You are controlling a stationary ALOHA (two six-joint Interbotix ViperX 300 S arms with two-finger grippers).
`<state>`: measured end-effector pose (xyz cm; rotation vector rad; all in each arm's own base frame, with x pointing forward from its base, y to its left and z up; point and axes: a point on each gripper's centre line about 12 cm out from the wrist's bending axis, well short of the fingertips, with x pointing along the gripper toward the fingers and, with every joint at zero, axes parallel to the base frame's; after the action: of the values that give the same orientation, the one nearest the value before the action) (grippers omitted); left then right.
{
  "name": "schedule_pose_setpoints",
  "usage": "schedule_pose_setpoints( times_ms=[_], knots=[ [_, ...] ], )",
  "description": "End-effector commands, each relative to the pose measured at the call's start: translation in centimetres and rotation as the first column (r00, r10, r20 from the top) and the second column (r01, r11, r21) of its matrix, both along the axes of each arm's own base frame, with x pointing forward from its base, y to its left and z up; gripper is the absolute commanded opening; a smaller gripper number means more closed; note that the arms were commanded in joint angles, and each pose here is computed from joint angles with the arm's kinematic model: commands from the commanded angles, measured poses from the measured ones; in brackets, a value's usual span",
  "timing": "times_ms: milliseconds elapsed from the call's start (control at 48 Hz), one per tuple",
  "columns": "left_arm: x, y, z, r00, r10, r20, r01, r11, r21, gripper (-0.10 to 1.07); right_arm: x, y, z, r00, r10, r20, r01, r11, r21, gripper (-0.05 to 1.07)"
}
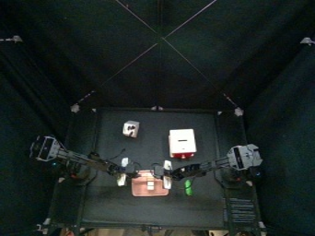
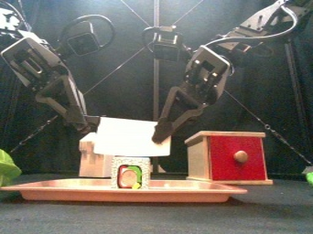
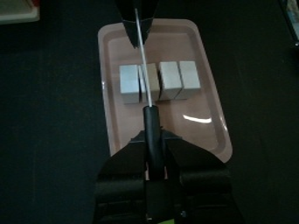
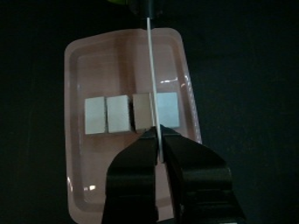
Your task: Cut sushi roll
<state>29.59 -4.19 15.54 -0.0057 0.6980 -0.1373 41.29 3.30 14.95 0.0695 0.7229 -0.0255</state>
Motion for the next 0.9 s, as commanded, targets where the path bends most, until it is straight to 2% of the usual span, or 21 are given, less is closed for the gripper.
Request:
schedule_pose_setpoints(
  times_ms=[0,875],
  knots=[
    [0.4,0.0,0.6,1.0,-0.001,0.024,0.001,1.0,-0.009,0.11,1.2,-0.4,2.5,0.997,-0.012,0.071,0.011,1.0,0.009,0.19],
    [0.5,0.2,-0.4,1.0,0.006,-0.008,-0.006,1.0,-0.004,0.11,1.3,-0.4,1.8,0.999,-0.012,0.053,0.012,1.0,0.007,0.19]
  ],
)
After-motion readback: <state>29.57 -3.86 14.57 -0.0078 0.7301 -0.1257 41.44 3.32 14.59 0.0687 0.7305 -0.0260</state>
